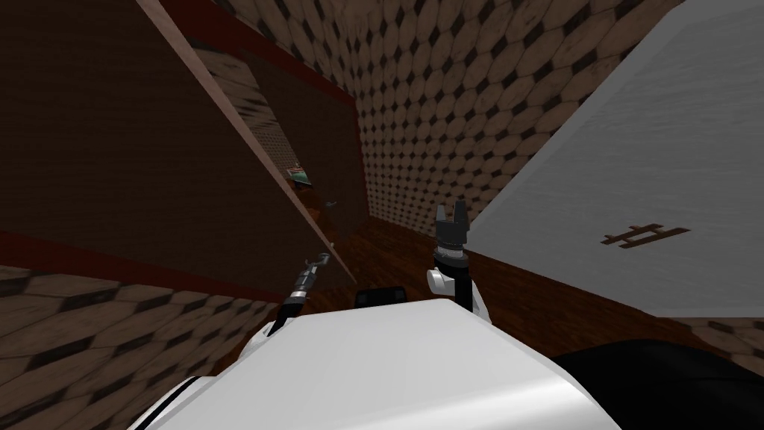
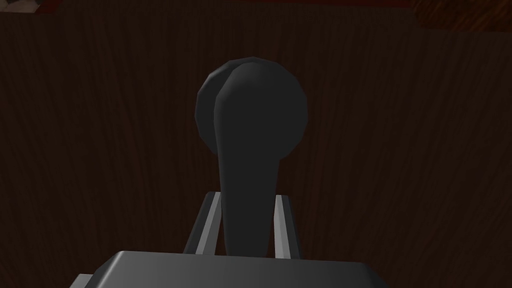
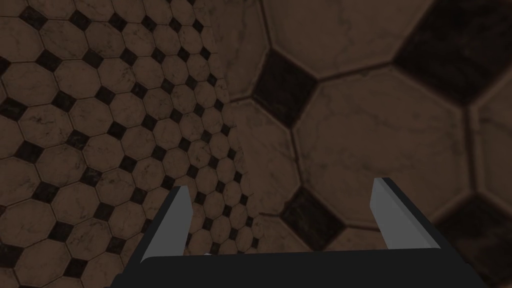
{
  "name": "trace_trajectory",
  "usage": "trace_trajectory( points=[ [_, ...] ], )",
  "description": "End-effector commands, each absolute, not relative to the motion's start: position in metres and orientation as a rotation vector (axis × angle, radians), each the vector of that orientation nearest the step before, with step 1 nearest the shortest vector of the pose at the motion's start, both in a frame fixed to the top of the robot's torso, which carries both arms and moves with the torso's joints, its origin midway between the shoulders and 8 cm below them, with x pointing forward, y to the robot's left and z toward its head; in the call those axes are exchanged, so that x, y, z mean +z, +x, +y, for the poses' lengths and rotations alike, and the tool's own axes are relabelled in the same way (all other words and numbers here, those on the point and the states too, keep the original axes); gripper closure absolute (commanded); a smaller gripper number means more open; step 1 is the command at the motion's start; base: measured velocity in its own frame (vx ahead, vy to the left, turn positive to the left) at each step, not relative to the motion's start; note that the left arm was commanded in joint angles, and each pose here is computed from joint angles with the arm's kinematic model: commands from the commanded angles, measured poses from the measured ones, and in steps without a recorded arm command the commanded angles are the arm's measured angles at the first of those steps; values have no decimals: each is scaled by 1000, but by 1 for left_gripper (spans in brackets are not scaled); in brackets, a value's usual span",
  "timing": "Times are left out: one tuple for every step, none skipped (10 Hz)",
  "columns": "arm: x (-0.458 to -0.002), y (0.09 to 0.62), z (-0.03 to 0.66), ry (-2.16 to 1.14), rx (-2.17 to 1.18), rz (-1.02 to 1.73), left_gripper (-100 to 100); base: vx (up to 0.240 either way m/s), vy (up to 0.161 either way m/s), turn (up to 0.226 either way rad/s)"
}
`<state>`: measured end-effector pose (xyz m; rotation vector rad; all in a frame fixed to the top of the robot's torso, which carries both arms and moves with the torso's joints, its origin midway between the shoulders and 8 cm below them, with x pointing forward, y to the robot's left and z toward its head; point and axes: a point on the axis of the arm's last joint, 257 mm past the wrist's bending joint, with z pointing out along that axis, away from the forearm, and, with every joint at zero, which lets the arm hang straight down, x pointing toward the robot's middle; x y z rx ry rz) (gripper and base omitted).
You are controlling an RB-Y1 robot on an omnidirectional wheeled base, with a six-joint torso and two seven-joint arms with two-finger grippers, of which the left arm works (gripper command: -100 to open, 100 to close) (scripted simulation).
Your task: Pull the door open
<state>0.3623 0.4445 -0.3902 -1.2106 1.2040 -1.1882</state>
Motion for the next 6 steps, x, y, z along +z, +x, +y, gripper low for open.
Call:
trace_trajectory(
  points=[
    [-395,356,440,-1211,-1201,1217,100,-138,34,-58],
    [-395,356,440,-1211,-1201,1217,100,-46,10,22],
    [-394,349,440,-1203,-1212,1226,100,-71,12,-91],
    [-394,345,440,-1199,-1219,1231,100,-104,44,-94],
    [-393,337,439,-1190,-1231,1241,100,-150,78,-165],
    [-393,337,439,-1190,-1231,1241,100,-132,54,-68]
  ],
)
